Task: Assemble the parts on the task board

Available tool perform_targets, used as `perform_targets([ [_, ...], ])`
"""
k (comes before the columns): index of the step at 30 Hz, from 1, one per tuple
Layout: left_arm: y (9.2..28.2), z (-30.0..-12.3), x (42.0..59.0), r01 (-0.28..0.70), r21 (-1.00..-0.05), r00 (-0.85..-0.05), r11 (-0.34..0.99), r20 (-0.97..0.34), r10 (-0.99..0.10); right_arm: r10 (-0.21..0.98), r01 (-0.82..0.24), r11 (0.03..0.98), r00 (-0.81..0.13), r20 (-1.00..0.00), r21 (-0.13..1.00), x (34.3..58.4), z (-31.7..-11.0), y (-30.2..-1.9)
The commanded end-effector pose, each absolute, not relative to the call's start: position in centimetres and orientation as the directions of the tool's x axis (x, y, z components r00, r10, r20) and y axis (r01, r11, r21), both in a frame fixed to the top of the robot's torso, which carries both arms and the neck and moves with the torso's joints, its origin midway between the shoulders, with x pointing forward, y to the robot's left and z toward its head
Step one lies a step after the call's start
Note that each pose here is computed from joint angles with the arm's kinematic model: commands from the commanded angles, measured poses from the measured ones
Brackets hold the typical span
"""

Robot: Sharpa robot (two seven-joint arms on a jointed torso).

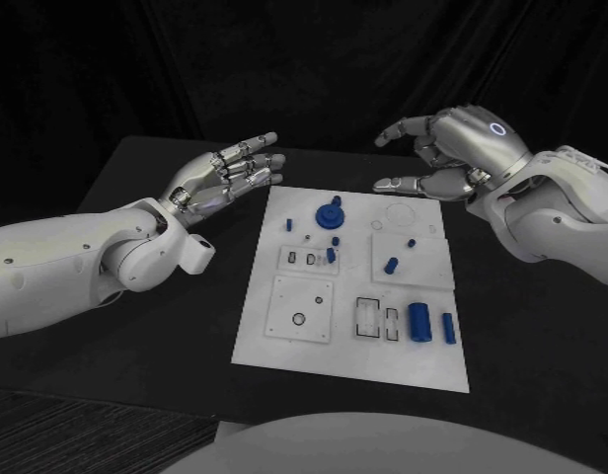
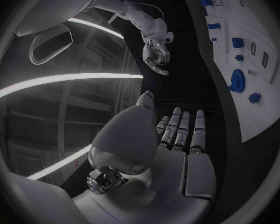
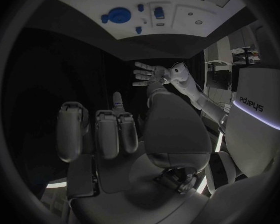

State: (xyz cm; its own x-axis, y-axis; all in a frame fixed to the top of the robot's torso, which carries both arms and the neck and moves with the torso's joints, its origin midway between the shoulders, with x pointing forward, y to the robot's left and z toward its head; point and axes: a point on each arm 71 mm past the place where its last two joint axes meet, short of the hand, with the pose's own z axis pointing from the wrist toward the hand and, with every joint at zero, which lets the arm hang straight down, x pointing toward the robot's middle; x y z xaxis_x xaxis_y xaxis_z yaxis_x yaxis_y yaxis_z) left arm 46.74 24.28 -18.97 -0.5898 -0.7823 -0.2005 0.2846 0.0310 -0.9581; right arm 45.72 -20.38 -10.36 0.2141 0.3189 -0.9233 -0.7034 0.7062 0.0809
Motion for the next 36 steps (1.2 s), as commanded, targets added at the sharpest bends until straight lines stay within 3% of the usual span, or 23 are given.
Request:
perform_targets([
  [1, 24.1, -17.8, 46.4, 0.524, -0.837, -0.494, 0.158, -0.450, -0.744, 0.392, -0.707, 0.700, 0.268, -0.880, 0.097, 45.7, -9.4, -21.0],
  [7, 23.8, -17.7, 46.7, 0.590, -0.738, -0.407, 0.329, -0.623, -0.668, 0.383, -0.687, 0.720, 0.273, -0.883, 0.100, 46.2, -9.5, -21.5],
  [16, 22.4, -18.1, 47.2, 0.542, -0.652, -0.360, 0.530, -0.751, -0.554, 0.361, -0.653, 0.747, 0.244, -0.900, 0.122, 46.6, -10.9, -22.3],
  [21, 21.5, -18.4, 47.7, 0.472, -0.633, -0.406, 0.613, -0.774, -0.486, 0.345, -0.634, 0.762, 0.219, -0.913, 0.136, 46.6, -11.9, -22.9],
  [28, 19.9, -19.1, 48.0, 0.334, -0.601, -0.532, 0.726, -0.756, -0.381, 0.324, -0.614, 0.775, 0.181, -0.929, 0.150, 46.5, -13.2, -23.4],
  [36, 17.7, -19.7, 49.0, 0.282, -0.463, -0.576, 0.840, -0.782, -0.238, 0.305, -0.599, 0.784, 0.144, -0.941, 0.163, 46.5, -14.3, -23.8],
])
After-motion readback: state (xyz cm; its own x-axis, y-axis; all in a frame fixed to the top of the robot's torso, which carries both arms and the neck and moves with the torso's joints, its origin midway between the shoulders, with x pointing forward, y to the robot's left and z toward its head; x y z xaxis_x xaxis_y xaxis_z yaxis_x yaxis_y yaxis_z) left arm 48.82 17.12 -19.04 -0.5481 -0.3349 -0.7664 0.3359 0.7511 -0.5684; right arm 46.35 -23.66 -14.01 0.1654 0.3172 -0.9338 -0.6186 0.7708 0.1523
